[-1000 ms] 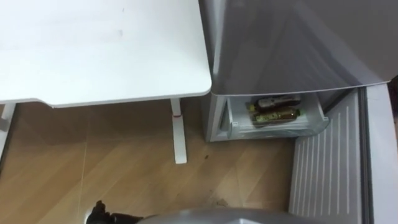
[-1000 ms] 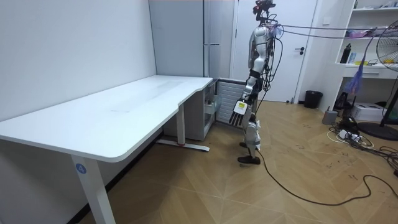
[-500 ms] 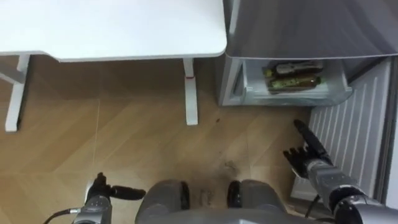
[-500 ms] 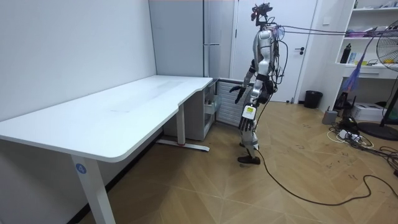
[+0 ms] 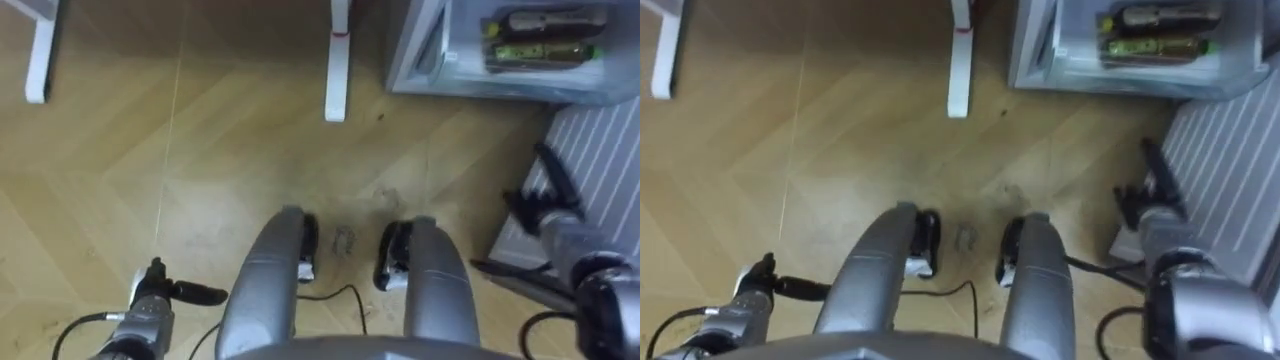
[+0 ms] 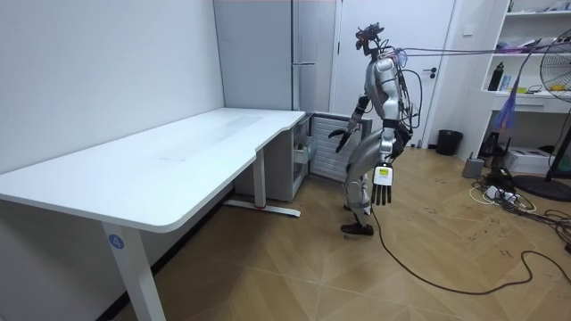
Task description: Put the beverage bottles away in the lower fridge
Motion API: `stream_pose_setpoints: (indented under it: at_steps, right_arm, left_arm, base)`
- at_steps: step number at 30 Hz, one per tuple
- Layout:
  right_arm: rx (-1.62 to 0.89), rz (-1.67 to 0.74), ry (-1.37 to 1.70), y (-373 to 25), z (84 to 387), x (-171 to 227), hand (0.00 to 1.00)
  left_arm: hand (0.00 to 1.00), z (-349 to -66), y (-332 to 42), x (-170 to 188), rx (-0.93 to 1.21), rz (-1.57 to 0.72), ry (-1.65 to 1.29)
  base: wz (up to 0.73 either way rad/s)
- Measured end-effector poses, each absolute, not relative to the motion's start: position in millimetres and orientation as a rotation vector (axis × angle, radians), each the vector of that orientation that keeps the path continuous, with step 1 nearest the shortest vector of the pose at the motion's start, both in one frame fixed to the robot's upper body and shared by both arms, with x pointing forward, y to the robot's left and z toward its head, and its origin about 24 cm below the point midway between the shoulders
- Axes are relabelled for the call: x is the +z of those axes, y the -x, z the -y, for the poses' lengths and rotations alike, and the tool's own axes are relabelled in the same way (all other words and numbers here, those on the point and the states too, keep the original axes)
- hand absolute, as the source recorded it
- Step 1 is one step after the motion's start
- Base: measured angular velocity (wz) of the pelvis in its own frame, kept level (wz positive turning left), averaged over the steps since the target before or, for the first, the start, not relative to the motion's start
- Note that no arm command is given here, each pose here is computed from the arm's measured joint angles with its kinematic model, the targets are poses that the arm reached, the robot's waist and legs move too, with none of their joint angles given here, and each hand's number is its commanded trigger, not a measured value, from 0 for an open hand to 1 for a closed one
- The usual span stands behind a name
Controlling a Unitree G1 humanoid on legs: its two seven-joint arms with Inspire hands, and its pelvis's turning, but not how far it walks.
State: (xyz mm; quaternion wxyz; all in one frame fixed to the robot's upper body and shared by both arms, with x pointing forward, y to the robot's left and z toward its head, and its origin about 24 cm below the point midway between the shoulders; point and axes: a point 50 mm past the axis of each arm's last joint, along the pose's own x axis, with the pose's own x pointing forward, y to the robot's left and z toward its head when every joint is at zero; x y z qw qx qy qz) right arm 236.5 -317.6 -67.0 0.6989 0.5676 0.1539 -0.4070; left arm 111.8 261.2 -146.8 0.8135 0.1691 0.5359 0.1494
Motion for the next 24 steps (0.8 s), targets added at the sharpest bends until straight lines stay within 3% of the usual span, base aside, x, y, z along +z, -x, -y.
stream_pose_setpoints:
  at_steps: [5,18,24]
  right_arm:
    - [-0.893,-0.247,-1.234,-249,341,-42,0.00]
    - [-0.705,-0.065,-1.226,-297,349,18,0.00]
    - [-0.725,-0.078,-1.215,-297,351,19,0.00]
  left_arm:
    - [0.00,-265,-113,-145,0.323,-1.138,-0.381]
    - [0.00,-271,-115,-141,0.354,-1.100,-0.397]
    - [0.00,-282,-109,-135,0.362,-1.070,-0.421]
  base:
    - [0.16]
    - [0.08]
    - [0.08]
